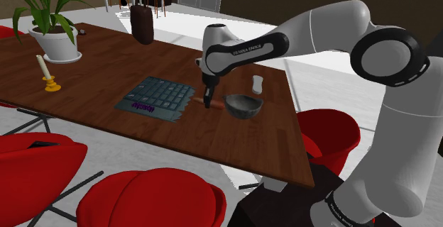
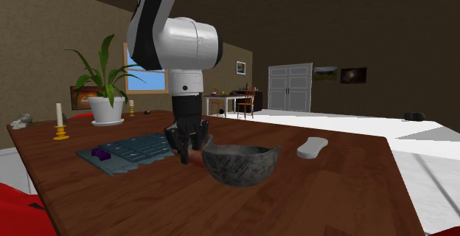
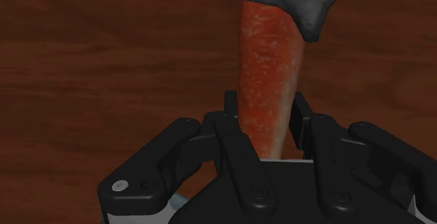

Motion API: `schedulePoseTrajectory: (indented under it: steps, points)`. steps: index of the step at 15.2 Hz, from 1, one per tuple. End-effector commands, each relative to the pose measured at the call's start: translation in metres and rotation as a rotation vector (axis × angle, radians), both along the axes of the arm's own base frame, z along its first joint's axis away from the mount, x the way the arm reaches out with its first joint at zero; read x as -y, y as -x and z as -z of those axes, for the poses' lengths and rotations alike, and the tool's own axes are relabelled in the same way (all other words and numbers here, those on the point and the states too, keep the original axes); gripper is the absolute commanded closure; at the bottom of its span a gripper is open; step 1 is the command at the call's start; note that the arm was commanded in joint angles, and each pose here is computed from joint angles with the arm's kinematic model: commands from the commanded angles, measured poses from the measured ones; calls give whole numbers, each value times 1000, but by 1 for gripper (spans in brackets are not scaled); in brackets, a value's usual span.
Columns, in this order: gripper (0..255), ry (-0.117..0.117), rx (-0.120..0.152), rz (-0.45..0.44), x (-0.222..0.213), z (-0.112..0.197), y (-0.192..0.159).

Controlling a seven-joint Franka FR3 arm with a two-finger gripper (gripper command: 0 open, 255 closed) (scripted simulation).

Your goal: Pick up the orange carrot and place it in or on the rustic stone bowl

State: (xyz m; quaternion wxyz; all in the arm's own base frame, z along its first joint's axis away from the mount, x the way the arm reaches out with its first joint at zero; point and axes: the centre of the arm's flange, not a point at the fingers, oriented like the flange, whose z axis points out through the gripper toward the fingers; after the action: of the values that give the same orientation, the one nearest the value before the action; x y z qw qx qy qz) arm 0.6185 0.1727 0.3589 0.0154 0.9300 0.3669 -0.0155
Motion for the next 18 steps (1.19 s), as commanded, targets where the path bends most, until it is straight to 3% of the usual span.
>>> schedulePoseTrajectory:
  steps: [1, 18]
  points:
    - [255, 0, 0, 0, 0, -10, -1]
    - [255, 0, 0, 0, 0, -99, -1]
